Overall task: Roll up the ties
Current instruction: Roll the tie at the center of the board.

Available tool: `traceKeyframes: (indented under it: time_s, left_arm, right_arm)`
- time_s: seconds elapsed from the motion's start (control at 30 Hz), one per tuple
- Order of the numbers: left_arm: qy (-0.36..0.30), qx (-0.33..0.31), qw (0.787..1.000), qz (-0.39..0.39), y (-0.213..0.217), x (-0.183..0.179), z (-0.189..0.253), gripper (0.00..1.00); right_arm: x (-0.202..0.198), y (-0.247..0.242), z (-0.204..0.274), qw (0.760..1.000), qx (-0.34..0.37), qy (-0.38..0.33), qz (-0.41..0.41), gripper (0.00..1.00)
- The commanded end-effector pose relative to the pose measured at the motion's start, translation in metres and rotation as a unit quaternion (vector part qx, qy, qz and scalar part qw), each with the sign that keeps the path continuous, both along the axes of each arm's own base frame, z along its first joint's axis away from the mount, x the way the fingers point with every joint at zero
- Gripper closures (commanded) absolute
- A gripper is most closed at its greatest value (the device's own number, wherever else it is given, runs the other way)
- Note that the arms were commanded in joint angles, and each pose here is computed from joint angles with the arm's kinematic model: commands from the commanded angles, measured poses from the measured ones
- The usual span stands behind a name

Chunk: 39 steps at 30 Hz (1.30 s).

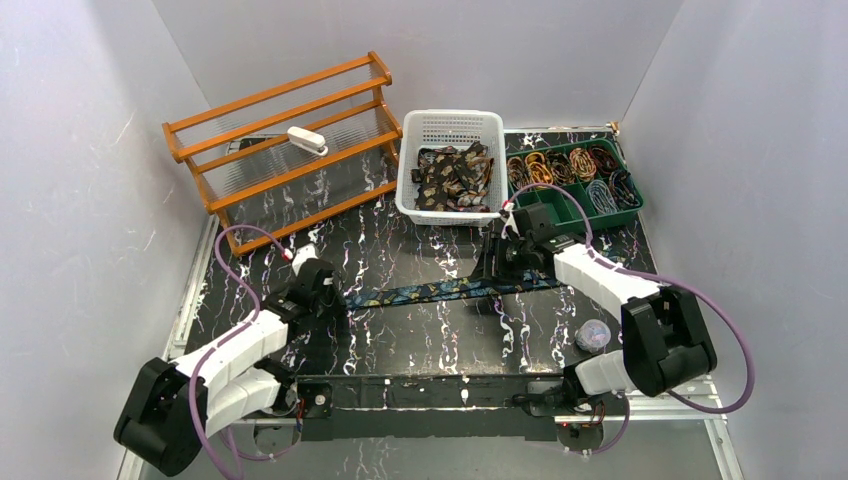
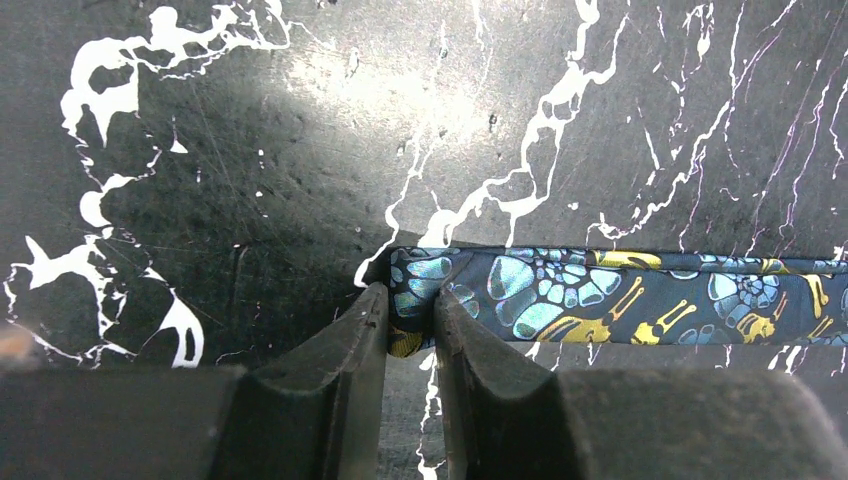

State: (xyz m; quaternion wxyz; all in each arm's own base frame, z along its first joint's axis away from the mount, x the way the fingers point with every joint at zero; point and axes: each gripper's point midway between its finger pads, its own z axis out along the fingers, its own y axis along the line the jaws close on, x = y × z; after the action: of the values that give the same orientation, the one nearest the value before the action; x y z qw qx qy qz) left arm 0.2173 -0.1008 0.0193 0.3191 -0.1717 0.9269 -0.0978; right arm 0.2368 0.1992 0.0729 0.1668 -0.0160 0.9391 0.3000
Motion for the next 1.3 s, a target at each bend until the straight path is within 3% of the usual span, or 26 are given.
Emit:
traceKeyframes:
  time_s: [0.0,0.13,0.3,0.63,0.77,0.8,0.93,1.07,1.27]
  left_arm:
    - [0.002,0.02,0.999,0.031,0.014,-0.007,-0.004,0.81]
    - [-0.003,0.02,0.999,0.041,0.018,-0.008,-0.002,0.9]
    - [-0.015,0.012,0.999,0.041,0.017,-0.007,0.007,0.95]
    - [-0.01,0.004,0.999,0.043,0.019,-0.003,0.016,0.89]
    - [-0.012,0.003,0.999,0.044,0.021,-0.002,0.02,0.8]
    - [-0.018,-0.004,0.999,0.043,0.019,-0.001,0.022,0.74]
    - [-0.036,-0.02,0.999,0.035,0.015,0.001,0.03,0.66]
    - [-0.019,-0.01,0.999,0.033,0.017,-0.003,0.024,0.63]
    - [-0.017,-0.003,0.999,0.043,0.025,-0.011,0.017,0.59]
  right_arm:
    - [0.009,0.003,0.002,0.999,-0.03,-0.016,0.018,0.4]
    - [0.012,0.001,-0.004,0.997,-0.071,-0.024,0.023,0.41]
    - [0.018,-0.003,-0.001,0.993,-0.109,-0.047,0.018,0.41]
    - [0.021,0.0,0.003,0.986,-0.152,-0.066,0.023,0.41]
    - [0.016,0.023,0.015,0.987,-0.124,-0.088,0.052,0.41]
    - [0.014,0.032,0.021,0.987,-0.106,-0.1,0.067,0.41]
    - [-0.001,0.086,0.042,0.97,-0.016,-0.188,0.155,0.41]
    - [-0.012,0.124,0.051,0.949,0.029,-0.243,0.198,0.41]
    - [-0.032,0.178,0.044,0.923,0.036,-0.273,0.268,0.41]
